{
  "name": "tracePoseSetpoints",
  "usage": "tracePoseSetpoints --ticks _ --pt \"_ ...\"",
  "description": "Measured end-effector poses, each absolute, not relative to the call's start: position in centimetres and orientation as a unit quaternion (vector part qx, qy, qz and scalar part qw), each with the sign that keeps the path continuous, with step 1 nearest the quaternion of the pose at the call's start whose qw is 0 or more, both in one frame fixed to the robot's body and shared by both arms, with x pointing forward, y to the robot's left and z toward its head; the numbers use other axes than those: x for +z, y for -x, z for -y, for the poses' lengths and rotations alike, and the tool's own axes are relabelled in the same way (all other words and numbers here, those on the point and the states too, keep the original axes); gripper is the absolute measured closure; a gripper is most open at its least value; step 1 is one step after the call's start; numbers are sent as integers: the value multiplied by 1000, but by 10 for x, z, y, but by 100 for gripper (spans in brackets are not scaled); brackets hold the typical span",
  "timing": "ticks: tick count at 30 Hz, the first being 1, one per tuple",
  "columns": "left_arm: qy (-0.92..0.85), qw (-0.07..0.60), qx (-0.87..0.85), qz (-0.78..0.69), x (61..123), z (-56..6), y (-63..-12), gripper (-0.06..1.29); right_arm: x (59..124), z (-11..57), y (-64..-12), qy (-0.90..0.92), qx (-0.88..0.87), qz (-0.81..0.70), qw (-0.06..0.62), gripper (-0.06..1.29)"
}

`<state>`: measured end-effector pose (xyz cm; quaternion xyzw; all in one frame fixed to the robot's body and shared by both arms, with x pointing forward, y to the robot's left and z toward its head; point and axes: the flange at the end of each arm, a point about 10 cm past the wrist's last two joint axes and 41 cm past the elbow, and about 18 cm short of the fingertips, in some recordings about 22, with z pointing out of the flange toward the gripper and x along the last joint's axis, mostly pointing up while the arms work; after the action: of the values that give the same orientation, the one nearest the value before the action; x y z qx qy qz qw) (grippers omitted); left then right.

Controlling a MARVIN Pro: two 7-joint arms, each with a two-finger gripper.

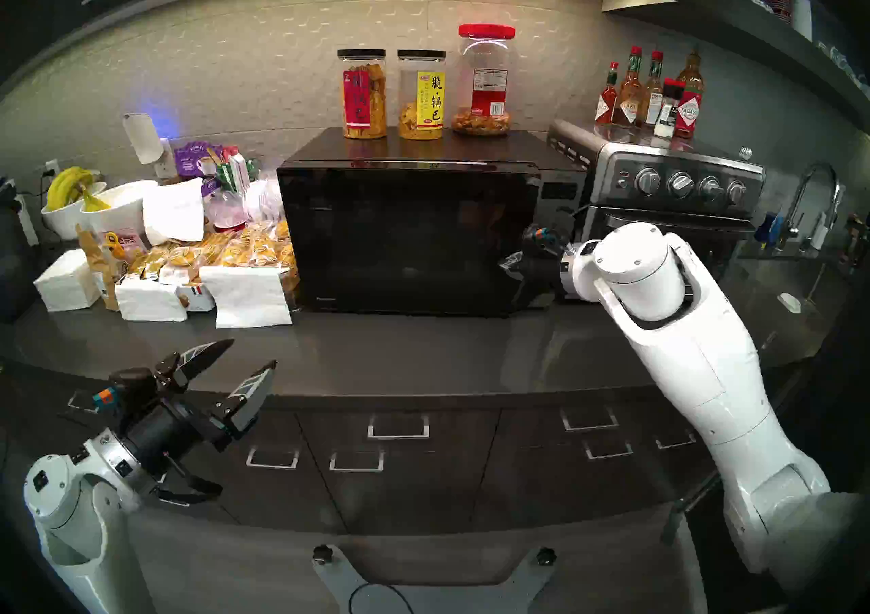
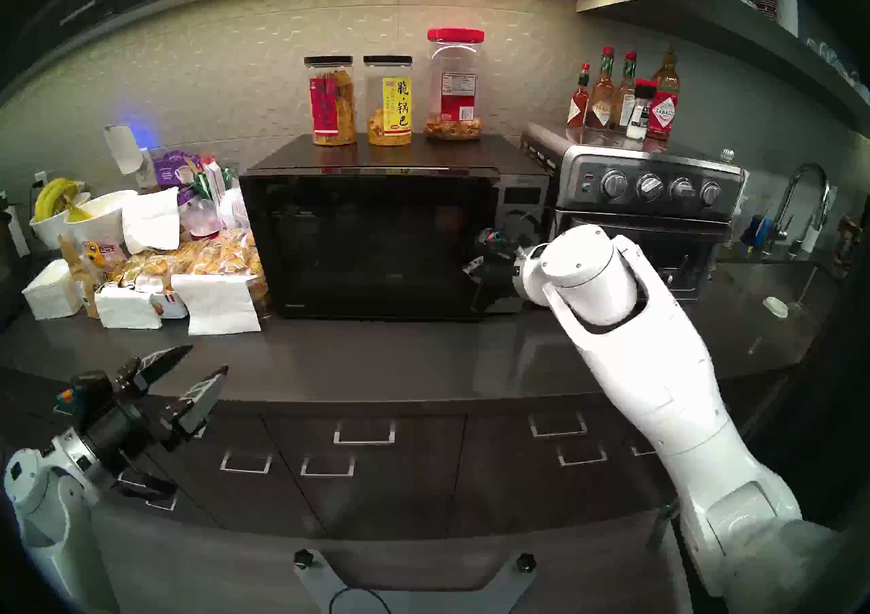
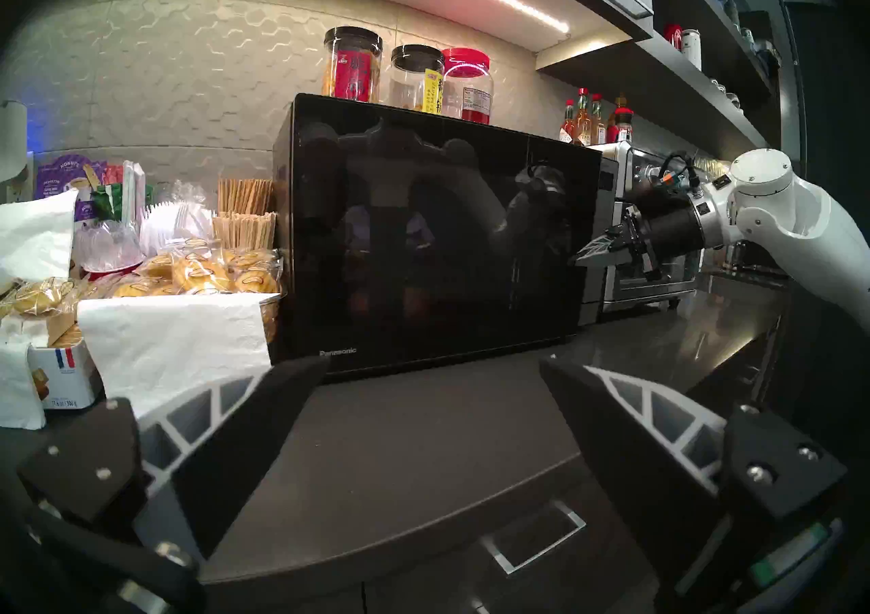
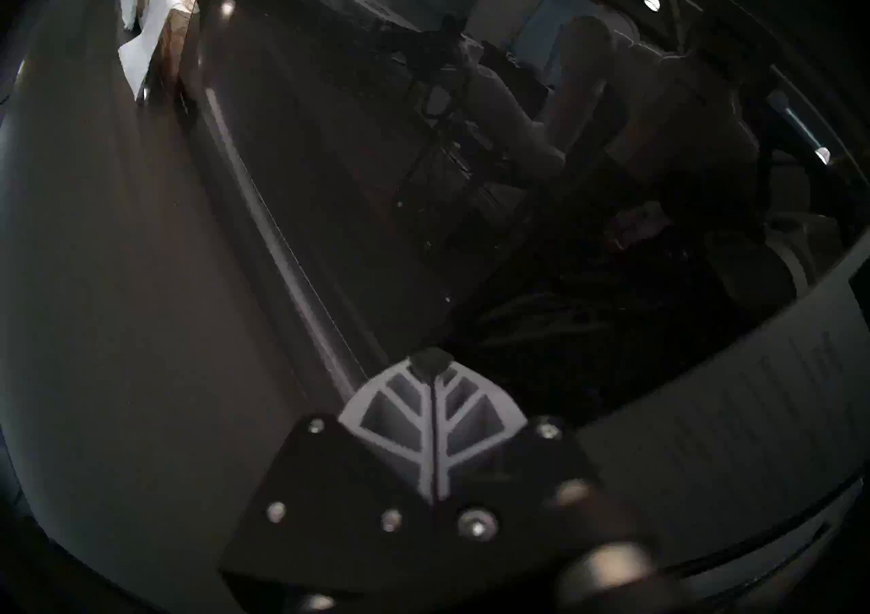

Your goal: Open the microwave, put the plate inside, and close the door

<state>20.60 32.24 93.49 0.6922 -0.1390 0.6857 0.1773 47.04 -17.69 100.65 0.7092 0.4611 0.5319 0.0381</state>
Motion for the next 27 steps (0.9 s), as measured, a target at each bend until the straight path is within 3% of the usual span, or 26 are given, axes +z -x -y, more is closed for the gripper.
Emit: tracePoseSetpoints --ticks 27 --pt "-692 177 686 139 935 -322 -206 -4 1010 170 -496 -718 518 -463 29 125"
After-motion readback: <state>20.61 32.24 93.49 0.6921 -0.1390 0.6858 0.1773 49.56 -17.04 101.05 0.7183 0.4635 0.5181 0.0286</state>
